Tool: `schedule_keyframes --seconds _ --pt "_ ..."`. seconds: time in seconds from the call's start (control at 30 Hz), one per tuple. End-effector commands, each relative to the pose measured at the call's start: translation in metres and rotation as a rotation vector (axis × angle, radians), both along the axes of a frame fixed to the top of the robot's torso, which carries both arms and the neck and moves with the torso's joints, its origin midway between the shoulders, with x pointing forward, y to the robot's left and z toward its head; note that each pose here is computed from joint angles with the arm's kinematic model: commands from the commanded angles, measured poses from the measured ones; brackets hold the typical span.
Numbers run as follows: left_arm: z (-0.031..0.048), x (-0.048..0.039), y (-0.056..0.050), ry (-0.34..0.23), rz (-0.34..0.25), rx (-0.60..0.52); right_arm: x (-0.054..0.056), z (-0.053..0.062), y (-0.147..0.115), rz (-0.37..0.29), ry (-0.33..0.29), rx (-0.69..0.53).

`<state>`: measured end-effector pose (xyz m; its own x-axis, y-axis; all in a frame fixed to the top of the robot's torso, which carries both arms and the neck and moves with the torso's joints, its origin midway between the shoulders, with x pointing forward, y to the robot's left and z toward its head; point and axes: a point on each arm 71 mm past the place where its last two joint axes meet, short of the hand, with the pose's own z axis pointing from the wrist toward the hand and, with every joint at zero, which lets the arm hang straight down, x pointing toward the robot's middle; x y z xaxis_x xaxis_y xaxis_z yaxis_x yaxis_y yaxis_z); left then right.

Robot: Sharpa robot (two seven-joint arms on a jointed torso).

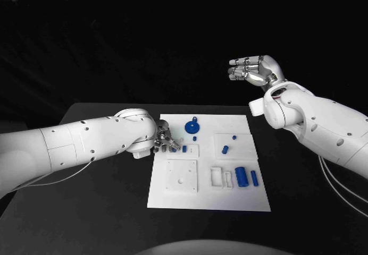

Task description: Assemble the parts on the task board

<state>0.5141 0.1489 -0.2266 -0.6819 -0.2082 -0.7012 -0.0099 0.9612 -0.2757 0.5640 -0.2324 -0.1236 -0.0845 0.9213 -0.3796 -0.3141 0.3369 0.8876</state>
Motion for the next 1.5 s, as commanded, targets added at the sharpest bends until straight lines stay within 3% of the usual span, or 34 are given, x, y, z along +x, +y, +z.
schedule_keyframes --seconds 0.03,0.83,1.17,1.33,1.5 --pt "-0.0063 -0.0021 0.003 0.009 0.002 0.004 -0.001 -0.002 0.002 0.022 -0.001 -0.006" --pt "-0.0062 -0.0036 0.016 0.020 0.046 -0.044 -0.002 -0.008 -0.002 0.000 0.012 -0.005" --pt "-0.0044 -0.0027 0.023 -0.004 0.086 -0.055 -0.002 -0.009 -0.003 -0.003 0.011 -0.004" --pt "-0.0012 -0.0035 0.024 -0.008 0.093 -0.106 -0.002 -0.010 -0.004 -0.005 0.013 -0.004" --pt "0.0077 -0.0020 0.022 -0.033 0.103 -0.185 -0.002 -0.010 -0.004 -0.006 0.014 -0.004"
